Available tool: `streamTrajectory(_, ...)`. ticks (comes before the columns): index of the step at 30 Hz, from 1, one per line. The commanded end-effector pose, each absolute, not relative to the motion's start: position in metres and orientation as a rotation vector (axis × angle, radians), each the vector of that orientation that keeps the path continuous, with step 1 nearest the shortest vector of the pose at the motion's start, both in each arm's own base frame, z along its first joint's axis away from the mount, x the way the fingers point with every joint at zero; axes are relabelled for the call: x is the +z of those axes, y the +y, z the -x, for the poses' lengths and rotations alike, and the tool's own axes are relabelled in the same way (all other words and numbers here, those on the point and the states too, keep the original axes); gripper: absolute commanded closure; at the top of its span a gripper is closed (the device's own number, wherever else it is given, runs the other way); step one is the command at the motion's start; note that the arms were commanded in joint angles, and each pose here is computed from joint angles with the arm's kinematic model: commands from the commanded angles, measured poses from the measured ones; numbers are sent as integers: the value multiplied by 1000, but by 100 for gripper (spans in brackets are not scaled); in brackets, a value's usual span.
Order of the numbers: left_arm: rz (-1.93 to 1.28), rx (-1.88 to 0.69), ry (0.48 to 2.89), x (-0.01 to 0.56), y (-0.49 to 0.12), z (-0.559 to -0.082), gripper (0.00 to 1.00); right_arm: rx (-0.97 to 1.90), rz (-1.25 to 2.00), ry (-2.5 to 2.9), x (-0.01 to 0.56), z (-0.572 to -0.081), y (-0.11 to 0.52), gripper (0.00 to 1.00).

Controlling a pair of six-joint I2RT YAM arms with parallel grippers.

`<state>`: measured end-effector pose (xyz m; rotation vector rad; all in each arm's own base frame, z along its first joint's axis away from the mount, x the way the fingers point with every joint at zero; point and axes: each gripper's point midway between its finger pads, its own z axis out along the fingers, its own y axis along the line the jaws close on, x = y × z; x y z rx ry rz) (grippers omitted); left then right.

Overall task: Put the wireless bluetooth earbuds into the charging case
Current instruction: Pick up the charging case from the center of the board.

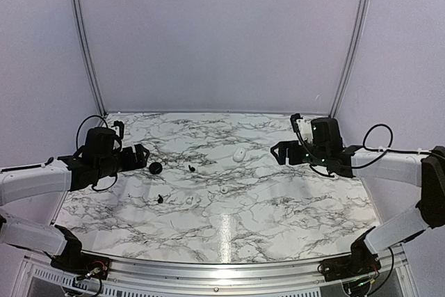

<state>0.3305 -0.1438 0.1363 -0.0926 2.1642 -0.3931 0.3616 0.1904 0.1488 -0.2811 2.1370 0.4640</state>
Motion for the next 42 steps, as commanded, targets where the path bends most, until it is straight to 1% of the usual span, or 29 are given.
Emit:
streamTrajectory(1, 140, -370, 2099, 147, -138, -336, 1, 412, 290, 2128, 156, -366, 191, 1)
streamTrajectory(9, 42, -427, 2006, 176, -145, -329, 1, 439, 396, 2195, 156, -384, 216, 2)
streamTrajectory(12, 23, -436, 1991, 180, -147, -327, 1, 444, 432, 2235, 148, -393, 233, 4)
streamTrajectory(15, 10, -434, 1983, 181, -146, -325, 1, 401, 496, 2284, 131, -398, 255, 7)
streamTrajectory(19, -5, -427, 1975, 181, -144, -321, 1, 379, 575, 2367, 96, -401, 281, 15)
streamTrajectory(22, -8, -426, 1968, 182, -143, -319, 1, 362, 618, 2389, 80, -405, 296, 17)
streamTrajectory(25, -16, -431, 1970, 181, -144, -319, 1, 346, 626, 2411, 68, -414, 304, 21)
streamTrajectory(37, -31, -436, 1965, 180, -148, -323, 1, 338, 667, 2428, 40, -447, 330, 27)
streamTrajectory(42, -32, -432, 1958, 181, -148, -324, 1, 377, 711, 2419, 37, -453, 344, 33)
